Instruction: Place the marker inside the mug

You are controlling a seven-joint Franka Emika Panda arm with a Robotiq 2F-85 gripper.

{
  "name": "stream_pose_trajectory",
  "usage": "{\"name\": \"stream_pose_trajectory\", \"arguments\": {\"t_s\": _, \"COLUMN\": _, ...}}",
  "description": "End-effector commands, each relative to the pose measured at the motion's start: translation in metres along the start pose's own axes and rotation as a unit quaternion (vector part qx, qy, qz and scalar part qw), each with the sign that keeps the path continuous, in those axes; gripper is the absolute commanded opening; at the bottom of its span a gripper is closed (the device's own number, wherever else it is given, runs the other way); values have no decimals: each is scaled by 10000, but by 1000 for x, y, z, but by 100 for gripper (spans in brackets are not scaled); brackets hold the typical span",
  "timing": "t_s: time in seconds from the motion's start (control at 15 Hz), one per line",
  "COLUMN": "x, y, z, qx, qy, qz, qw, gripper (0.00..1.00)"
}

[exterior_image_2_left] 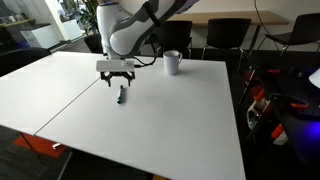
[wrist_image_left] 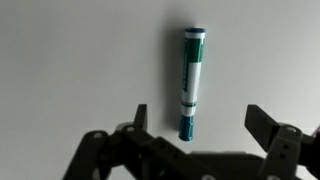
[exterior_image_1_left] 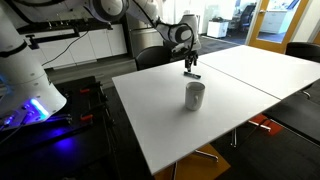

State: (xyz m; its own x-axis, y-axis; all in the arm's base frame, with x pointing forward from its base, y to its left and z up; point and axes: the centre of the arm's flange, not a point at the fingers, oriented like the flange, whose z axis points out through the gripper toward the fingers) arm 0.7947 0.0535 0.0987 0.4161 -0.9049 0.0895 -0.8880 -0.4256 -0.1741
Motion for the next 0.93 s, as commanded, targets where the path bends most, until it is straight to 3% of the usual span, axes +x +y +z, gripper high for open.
{"name": "stream_pose_trajectory", "arguments": {"t_s": 0.0, "x": 11, "y": -27, "z": 19, "qx": 156, "qy": 27, "qz": 153, "qw": 9998, "gripper": 100}}
{"name": "stream_pose_trajectory", "arguments": {"t_s": 0.47, "x": 9, "y": -40, "z": 15, "qx": 159, "qy": 37, "qz": 133, "qw": 9998, "gripper": 100}}
{"name": "stream_pose_trajectory", "arguments": {"t_s": 0.87, "x": 10, "y": -43, "z": 18, "qx": -228, "qy": -105, "qz": 203, "qw": 9995, "gripper": 100}}
